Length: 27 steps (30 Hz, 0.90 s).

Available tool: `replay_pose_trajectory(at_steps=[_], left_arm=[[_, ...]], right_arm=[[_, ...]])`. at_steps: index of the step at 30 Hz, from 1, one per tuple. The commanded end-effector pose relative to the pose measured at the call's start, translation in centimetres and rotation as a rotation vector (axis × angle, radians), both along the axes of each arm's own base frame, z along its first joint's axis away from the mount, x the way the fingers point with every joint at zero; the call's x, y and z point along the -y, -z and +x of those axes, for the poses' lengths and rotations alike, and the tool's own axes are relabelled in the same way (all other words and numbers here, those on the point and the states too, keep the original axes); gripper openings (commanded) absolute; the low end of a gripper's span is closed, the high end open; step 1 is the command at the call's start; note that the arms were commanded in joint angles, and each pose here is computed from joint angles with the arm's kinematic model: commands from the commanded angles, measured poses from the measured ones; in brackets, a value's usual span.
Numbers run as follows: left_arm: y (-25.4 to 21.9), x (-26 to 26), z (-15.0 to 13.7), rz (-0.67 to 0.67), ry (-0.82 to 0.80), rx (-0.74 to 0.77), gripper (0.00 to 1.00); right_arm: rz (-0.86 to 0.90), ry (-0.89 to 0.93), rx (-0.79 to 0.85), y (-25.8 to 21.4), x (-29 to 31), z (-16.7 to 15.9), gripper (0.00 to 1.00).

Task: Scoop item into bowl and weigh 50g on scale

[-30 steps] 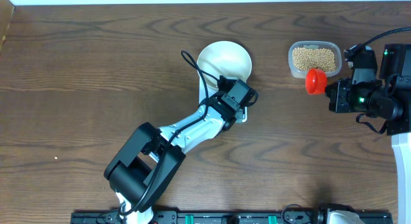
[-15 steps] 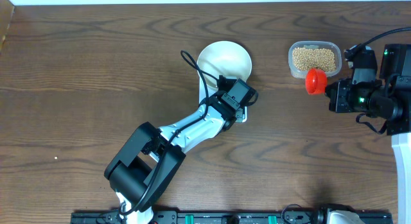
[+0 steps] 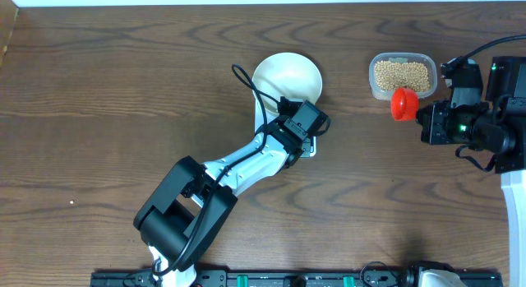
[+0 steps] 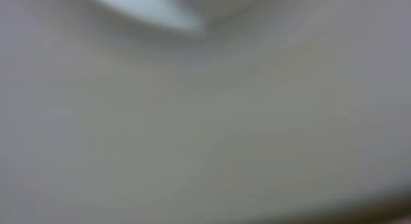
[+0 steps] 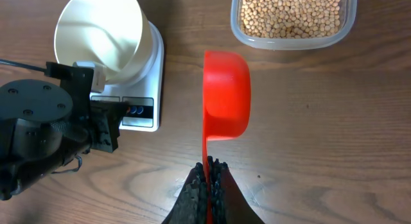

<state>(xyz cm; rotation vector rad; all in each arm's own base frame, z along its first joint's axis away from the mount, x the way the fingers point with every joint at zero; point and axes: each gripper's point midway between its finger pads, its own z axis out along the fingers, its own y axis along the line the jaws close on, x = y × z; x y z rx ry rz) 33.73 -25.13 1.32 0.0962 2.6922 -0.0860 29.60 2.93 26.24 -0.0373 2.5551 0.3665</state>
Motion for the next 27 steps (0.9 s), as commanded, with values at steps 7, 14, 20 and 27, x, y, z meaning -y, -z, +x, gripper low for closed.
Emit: replay_pose_trajectory(at_steps=[7,14,20,27], left_arm=[[4.6,-2.8,-3.4,0.097,-0.009,-0.163,0.07],[4.7,-3.0,-3.5,0.102,-0.009,-0.167,0.07],[2.6,-1.9,-2.3,0.077,0.014,-0.13,0.07],[-7.8,-0.5,-0.8,-0.052,0.043,0.036,0.07]], right_arm=[[-0.019,-0.007,0.022,-0.6,0.3,0.1,0.01],[-0.019,-0.007,0.021,-0.6,0.3,0.1,0.01],[-0.019,-0.007,0.02,-0.6,0.3,0.1,0.01],[-0.02,-0.007,0.023,-0.6,0.3,0.1,0.01]])
